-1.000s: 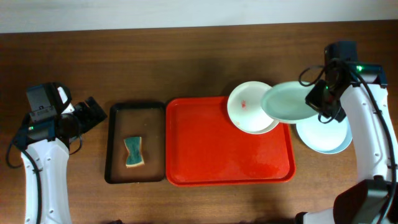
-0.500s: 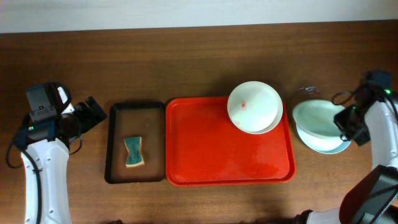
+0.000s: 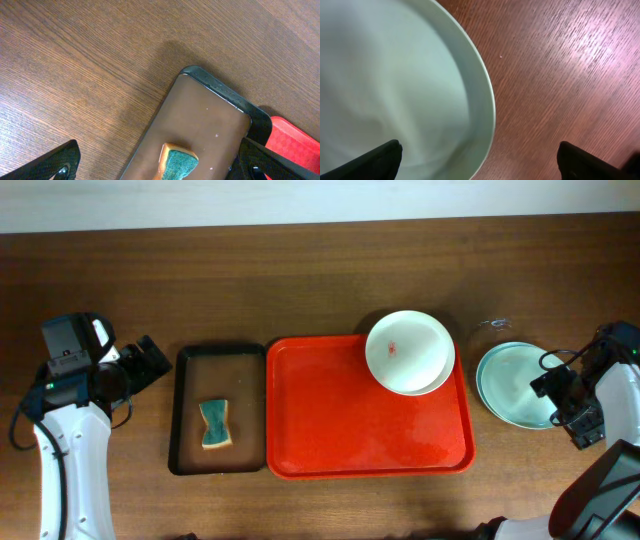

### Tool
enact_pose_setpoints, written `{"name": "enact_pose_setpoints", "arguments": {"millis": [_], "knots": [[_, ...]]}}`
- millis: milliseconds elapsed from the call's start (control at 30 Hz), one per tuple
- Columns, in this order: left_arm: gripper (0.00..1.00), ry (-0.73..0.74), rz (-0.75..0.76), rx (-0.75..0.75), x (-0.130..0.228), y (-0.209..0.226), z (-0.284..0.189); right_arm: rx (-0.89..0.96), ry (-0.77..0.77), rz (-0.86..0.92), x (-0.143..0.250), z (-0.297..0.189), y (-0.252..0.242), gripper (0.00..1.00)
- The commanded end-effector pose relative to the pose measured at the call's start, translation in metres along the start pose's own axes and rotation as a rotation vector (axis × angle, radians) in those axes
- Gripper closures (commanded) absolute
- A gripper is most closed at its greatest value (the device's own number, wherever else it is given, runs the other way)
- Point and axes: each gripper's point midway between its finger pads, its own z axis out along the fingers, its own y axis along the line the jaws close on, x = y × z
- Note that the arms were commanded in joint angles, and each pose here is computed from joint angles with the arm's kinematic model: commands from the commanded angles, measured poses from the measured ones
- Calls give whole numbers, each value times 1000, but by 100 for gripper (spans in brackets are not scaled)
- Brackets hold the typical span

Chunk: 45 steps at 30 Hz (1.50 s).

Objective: Clean dirty plates on tray and stack at the side
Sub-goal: 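Lower the pale-green plate onto the light-blue plate and release it, then move the right gripper to the white plate and drag it onto the tray center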

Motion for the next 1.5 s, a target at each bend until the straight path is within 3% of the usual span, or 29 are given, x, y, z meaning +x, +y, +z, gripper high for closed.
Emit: {"name": "enact_pose_setpoints", "arguments": {"millis": [0, 100, 167, 233, 267, 333, 400, 600, 667, 833, 967, 1000, 1067, 1133, 1233, 1467], "knots": [[1, -23, -8, 18, -7, -4, -7, -6, 11, -16, 7, 3, 0, 52], [1, -23, -8, 18, -7, -4, -7, -24, 13, -12, 14, 20, 0, 76], [1, -23, -8, 18, -7, -4, -7, -26, 11, -11, 15, 23, 0, 79], [1, -23, -8, 18, -7, -4, -7, -75, 14, -10, 16, 28, 9, 92], [1, -23, -8, 18, -7, -4, -7, -93, 25, -10, 19, 29, 12, 91], [1, -23, -8, 18, -7, -4, -7, -135, 42, -130, 23, 28, 18, 73], [1, -23, -8, 18, -7, -4, -7, -354, 100, -302, 36, 11, 55, 58], [1, -23, -8, 18, -7, -4, -7, -560, 73, -793, 107, -34, 152, 46], [1, -23, -8, 18, -7, -4, -7, -595, 7, -896, 127, -43, 180, 27], [1, -23, -8, 18, -7, -4, -7, -508, -126, -930, 122, -37, 192, 27], [1, -23, -8, 18, -7, -4, -7, -502, -108, -932, 124, -18, 198, 27], [1, -23, -8, 18, -7, -4, -7, -493, -92, -933, 125, -6, 201, 30], [1, -23, -8, 18, -7, -4, -7, -469, -67, -934, 126, 14, 203, 52], [1, -23, -8, 18, -7, -4, -7, -467, -66, -915, 126, 16, 204, 60], [1, -23, -8, 18, -7, -4, -7, -467, -79, -905, 122, 13, 206, 54], [1, -23, -8, 18, -7, -4, -7, -474, -117, -902, 109, -18, 216, 55]]}}
